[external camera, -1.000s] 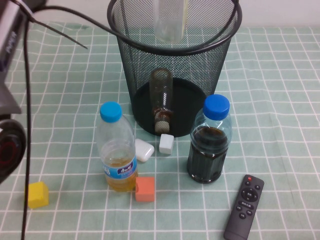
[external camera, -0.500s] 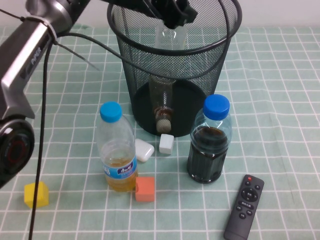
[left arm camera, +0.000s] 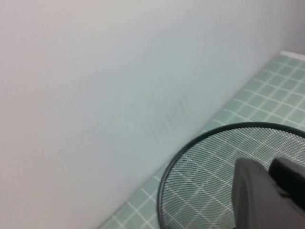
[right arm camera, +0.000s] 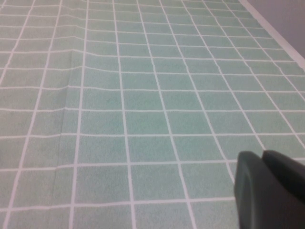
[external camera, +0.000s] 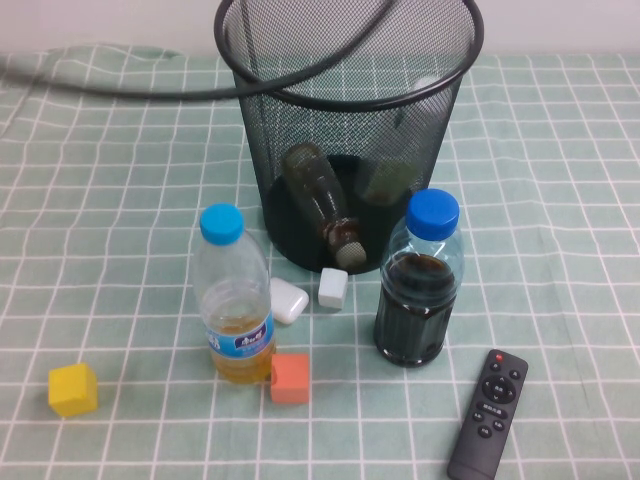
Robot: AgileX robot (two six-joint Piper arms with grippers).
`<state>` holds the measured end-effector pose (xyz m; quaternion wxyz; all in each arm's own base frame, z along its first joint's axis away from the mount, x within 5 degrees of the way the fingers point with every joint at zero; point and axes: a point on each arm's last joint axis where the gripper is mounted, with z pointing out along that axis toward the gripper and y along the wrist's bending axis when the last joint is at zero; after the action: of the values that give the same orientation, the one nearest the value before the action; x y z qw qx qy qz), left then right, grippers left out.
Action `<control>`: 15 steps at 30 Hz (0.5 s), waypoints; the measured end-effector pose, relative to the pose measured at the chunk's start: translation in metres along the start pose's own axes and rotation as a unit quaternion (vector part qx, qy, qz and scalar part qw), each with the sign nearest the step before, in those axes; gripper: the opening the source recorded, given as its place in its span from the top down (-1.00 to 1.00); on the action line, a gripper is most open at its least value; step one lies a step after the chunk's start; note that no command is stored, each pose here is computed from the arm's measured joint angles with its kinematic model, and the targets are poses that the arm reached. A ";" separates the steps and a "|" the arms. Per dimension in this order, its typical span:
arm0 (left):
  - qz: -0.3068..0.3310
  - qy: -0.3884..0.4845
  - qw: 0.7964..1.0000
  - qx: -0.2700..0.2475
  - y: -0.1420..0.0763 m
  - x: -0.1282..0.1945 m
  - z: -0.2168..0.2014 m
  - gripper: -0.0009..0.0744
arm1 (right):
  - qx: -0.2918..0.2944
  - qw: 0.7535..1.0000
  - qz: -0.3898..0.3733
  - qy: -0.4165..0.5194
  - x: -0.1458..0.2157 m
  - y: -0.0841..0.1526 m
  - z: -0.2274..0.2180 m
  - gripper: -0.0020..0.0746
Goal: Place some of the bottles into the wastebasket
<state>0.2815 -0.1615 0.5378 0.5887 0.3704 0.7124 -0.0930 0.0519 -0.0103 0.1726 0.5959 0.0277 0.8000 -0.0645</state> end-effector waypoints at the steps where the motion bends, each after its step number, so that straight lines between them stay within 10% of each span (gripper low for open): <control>1: 0.002 -0.015 1.000 -0.017 0.001 0.000 -0.023 0.86 | 0.000 1.000 0.000 0.000 0.000 0.000 0.000 0.97; 15: -0.027 -0.166 0.969 -0.179 -0.063 0.129 -0.212 0.98 | 0.000 1.000 0.000 0.000 0.000 0.000 0.000 0.97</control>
<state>0.0741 -0.0311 0.4635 0.7527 0.2188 0.6197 -0.0399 0.0519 -0.0103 0.1726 0.5959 0.0277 0.8000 -0.0645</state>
